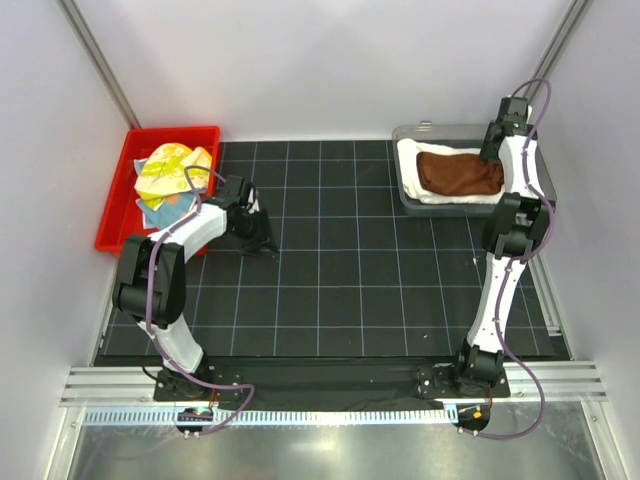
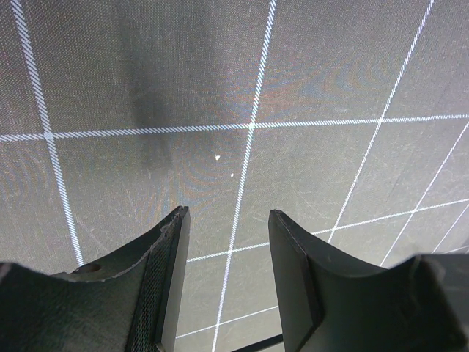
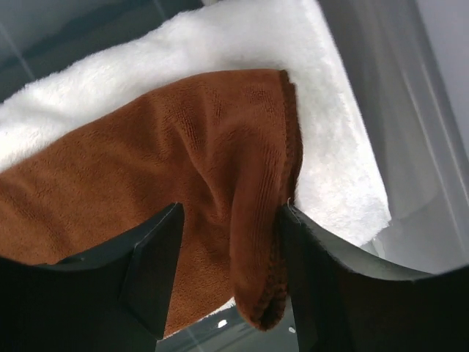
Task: Fold and stack the towels
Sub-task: Neatly place the folded towel into the bin
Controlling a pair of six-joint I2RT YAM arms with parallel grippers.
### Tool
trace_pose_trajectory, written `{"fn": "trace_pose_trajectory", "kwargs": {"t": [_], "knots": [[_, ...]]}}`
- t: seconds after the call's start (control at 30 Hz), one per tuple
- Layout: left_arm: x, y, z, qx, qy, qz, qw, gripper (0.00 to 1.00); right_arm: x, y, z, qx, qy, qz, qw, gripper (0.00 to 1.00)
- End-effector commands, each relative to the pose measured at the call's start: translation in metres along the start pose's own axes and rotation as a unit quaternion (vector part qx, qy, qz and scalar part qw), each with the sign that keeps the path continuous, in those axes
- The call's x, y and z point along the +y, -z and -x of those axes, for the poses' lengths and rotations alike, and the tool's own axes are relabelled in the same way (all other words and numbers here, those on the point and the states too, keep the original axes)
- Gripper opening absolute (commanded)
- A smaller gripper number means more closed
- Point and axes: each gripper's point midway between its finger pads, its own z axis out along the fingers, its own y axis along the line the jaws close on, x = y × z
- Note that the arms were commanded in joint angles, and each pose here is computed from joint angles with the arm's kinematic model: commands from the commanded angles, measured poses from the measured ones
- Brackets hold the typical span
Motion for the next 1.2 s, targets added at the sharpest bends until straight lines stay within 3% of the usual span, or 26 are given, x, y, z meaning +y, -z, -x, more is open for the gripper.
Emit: {"fn": "trace_pose_trajectory", "kwargs": {"t": [0.0, 0.13, 0.3, 0.37, 0.43, 0.5, 0.77, 1.17], "knots": [[-0.013, 0.008, 0.010, -0.012, -0.015, -0.023, 1.000, 0.51, -0.018, 0.050, 0.054, -0.079, -0.057, -0.013, 0.995, 0.64], [-0.016, 0.011, 0.011, -0.014, -0.017, -0.030, 0.999, 0.51, -0.010, 0.064, 0.052, -0.081, -0.069, 0.011, 0.994, 0.65], [-0.024, 0.014, 0.015, -0.016, -0.014, -0.047, 0.999, 0.51, 0.034, 0.077, 0.040, -0.072, -0.053, 0.071, 0.994, 0.66], [-0.027, 0.016, 0.016, -0.019, -0.014, -0.051, 0.998, 0.51, 0.057, 0.075, 0.029, -0.053, -0.056, 0.115, 0.990, 0.60], [-0.029, 0.018, 0.019, -0.022, -0.016, -0.054, 0.998, 0.51, 0.076, 0.076, 0.021, -0.042, -0.053, 0.144, 0.987, 0.44], [-0.031, 0.021, 0.019, -0.024, -0.016, -0.058, 0.998, 0.51, 0.102, 0.078, 0.010, -0.027, -0.051, 0.195, 0.979, 0.38], [-0.033, 0.023, 0.018, -0.022, -0.016, -0.061, 0.998, 0.51, 0.158, 0.080, -0.027, 0.025, -0.047, 0.281, 0.958, 0.41], [-0.037, 0.023, 0.016, -0.020, -0.016, -0.067, 0.997, 0.50, 0.191, 0.095, -0.059, 0.051, -0.034, 0.326, 0.943, 0.43]]}}
